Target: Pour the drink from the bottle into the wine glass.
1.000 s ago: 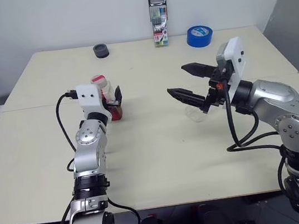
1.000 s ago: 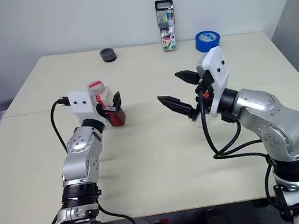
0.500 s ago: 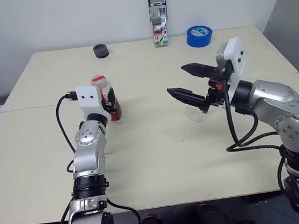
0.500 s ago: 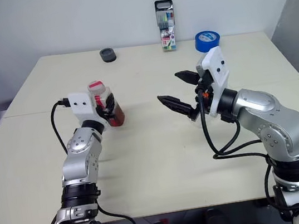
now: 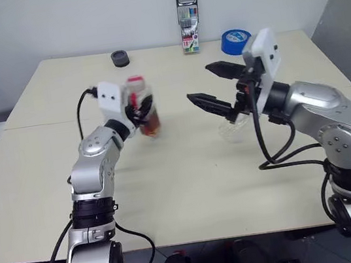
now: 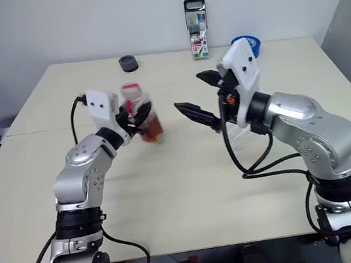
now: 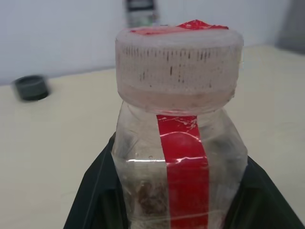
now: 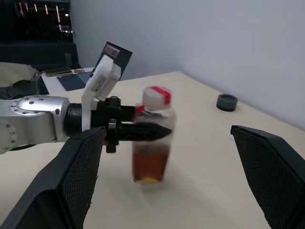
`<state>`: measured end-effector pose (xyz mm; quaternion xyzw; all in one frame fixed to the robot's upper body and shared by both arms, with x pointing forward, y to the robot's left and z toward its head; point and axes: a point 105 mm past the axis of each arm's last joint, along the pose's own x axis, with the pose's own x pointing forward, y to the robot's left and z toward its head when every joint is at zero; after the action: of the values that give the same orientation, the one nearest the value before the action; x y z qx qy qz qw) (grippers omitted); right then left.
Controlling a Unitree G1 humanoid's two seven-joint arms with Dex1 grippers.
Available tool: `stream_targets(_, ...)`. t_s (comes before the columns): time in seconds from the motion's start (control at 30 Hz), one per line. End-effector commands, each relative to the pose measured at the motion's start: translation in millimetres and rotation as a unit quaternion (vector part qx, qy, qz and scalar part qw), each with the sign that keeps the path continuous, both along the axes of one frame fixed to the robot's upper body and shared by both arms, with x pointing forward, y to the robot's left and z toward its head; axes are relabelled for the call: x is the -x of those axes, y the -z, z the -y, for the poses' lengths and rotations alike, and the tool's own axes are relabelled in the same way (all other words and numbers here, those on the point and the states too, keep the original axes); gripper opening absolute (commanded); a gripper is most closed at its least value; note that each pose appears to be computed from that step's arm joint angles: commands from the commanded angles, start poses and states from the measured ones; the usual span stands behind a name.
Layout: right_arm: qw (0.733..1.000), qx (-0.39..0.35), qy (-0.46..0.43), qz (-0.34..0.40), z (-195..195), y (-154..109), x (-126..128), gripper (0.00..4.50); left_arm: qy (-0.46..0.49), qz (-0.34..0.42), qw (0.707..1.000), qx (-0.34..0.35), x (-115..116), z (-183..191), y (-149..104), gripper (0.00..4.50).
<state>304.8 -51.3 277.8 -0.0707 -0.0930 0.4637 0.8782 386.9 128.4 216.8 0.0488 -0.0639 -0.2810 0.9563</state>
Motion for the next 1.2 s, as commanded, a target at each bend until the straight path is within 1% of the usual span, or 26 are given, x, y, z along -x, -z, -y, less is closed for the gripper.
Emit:
stream_targets(0.03, 1.0, 0.0, 0.003, 0.016, -7, -8, -1, 4.5, 0.153, 0.047, 0.987, -0.013, 33, 44, -34, 1.78)
stream_targets(0.13, 1.0, -0.003, 0.003, 0.015, -10, -8, -2, 4.5, 0.224, 0.044, 0.973, -0.021, 47, 59, -35, 1.78)
stream_targets(0.27, 1.0, -0.014, 0.009, 0.019, -14, -11, -2, 4.5, 0.265, 0.039, 0.963, -0.034, 53, 69, -30, 1.78)
stream_targets(0.47, 0.999, -0.034, 0.013, 0.015, -14, -15, 1, 4.5, 0.297, 0.035, 0.954, -0.036, 59, 76, -28, 1.78)
stream_targets(0.67, 0.999, -0.053, 0.003, 0.003, -14, -17, 6, 4.5, 0.3, 0.035, 0.953, -0.034, 57, 78, -27, 1.78)
stream_targets(0.77, 0.999, -0.054, 0.005, -0.001, -12, -16, 6, 3.9, 0.298, 0.035, 0.953, -0.032, 57, 78, -26, 1.78)
stream_targets(0.83, 0.999, -0.054, 0.006, -0.004, -11, -15, 6, 3.3, 0.297, 0.034, 0.954, -0.033, 57, 78, -25, 1.78)
stream_targets(1.13, 0.999, -0.032, 0.004, -0.015, -11, -6, 4, 0.09, 0.294, 0.038, 0.955, -0.031, 59, 78, -26, 1.78)
stream_targets(1.2, 0.999, -0.03, 0.005, -0.015, -10, -6, 2, 0.04, 0.292, 0.039, 0.955, -0.032, 59, 78, -26, 1.78)
